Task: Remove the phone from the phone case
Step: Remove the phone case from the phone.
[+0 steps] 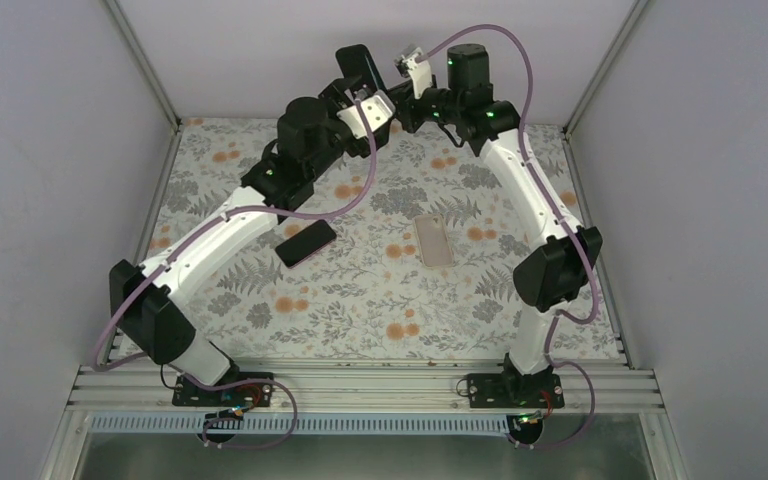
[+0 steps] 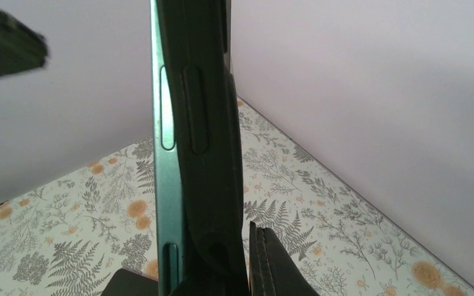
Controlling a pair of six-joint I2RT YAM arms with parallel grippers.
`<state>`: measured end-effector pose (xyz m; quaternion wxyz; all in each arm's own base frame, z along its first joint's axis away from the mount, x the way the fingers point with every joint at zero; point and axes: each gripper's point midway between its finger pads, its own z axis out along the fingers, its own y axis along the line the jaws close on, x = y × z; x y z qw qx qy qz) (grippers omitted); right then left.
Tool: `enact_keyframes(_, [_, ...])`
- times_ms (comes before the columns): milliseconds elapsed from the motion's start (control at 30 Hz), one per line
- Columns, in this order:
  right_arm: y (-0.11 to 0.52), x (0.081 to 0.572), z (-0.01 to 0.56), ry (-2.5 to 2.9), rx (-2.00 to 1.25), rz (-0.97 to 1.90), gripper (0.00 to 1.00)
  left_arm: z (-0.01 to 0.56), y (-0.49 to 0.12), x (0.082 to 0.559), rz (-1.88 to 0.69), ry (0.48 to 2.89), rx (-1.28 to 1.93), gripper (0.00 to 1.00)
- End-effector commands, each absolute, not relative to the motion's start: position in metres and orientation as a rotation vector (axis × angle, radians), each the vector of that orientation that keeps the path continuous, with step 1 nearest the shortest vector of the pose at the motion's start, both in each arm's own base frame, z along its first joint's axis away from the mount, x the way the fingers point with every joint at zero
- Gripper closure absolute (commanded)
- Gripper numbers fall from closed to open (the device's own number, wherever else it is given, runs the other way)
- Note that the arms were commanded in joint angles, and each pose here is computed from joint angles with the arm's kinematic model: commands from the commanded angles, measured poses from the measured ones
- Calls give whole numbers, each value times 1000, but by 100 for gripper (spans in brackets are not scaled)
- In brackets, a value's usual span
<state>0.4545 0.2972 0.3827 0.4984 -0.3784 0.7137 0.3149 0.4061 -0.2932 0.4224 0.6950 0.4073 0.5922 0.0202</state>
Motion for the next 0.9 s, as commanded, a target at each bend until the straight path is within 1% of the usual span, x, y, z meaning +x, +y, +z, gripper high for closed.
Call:
enact_keyframes(0, [304, 452, 422, 1623, -878, 761, 97, 426, -309, 416, -20, 1306, 874, 11])
enact_keyframes(233, [302, 453, 425, 1627, -863, 759, 97, 399, -317, 415, -66, 1343, 933, 11])
enact_keyframes(500, [303, 449, 425, 1625, -864, 769, 97, 401, -298, 433, 14, 1373, 811, 12])
enact_keyframes(600, [302, 448, 423, 1630, -860, 767, 97, 392, -292, 440, 55, 1393, 792, 15])
enact_keyframes(867, [306, 441, 429, 1614, -870, 802, 97, 377, -286, 456, 84, 1442, 745, 16])
